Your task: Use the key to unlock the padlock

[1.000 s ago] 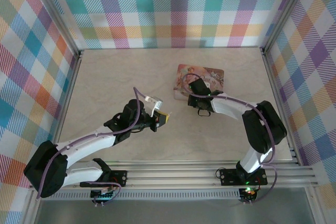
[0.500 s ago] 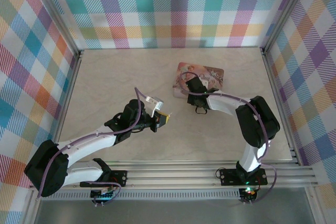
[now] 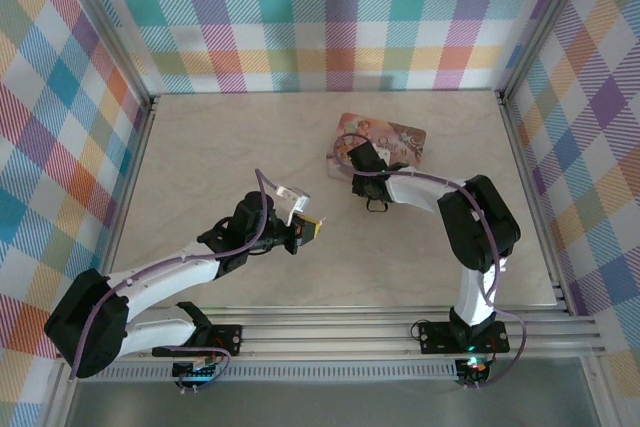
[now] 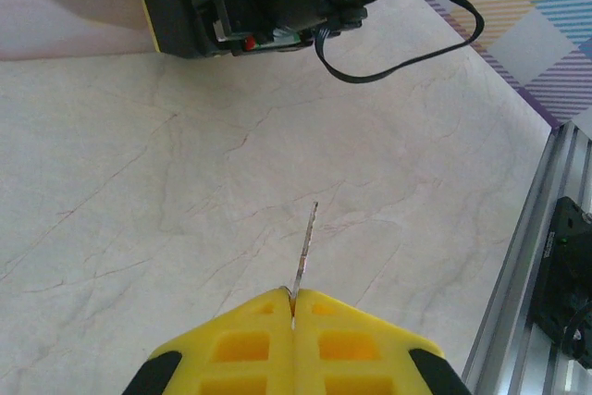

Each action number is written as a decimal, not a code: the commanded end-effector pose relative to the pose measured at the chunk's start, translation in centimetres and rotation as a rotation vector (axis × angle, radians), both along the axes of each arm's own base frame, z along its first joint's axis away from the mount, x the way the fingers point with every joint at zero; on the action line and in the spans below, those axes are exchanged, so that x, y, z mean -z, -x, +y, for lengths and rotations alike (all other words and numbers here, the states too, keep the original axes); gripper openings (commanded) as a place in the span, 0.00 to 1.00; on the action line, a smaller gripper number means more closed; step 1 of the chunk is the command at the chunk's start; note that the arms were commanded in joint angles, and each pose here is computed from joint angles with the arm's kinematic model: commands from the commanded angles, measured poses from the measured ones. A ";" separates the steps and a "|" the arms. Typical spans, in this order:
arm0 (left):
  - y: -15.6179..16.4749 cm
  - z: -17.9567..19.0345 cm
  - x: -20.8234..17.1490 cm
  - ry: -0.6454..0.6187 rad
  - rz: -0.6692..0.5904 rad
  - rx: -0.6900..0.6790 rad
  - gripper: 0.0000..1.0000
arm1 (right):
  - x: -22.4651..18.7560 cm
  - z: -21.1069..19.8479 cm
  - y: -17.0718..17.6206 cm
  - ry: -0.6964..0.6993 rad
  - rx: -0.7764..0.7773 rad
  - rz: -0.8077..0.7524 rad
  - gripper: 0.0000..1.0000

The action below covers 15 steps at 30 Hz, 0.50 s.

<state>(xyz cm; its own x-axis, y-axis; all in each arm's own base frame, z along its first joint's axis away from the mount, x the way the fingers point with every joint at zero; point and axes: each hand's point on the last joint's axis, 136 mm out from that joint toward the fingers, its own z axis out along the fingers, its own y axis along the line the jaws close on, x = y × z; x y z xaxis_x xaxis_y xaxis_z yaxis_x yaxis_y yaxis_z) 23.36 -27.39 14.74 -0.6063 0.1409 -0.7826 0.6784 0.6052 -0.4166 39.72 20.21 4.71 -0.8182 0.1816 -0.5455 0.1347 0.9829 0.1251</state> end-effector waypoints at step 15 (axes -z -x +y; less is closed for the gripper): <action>0.7 0.0 0.3 -0.014 -0.068 0.075 0.00 | -1.8 0.5 0.5 -0.027 -0.044 -0.002 0.09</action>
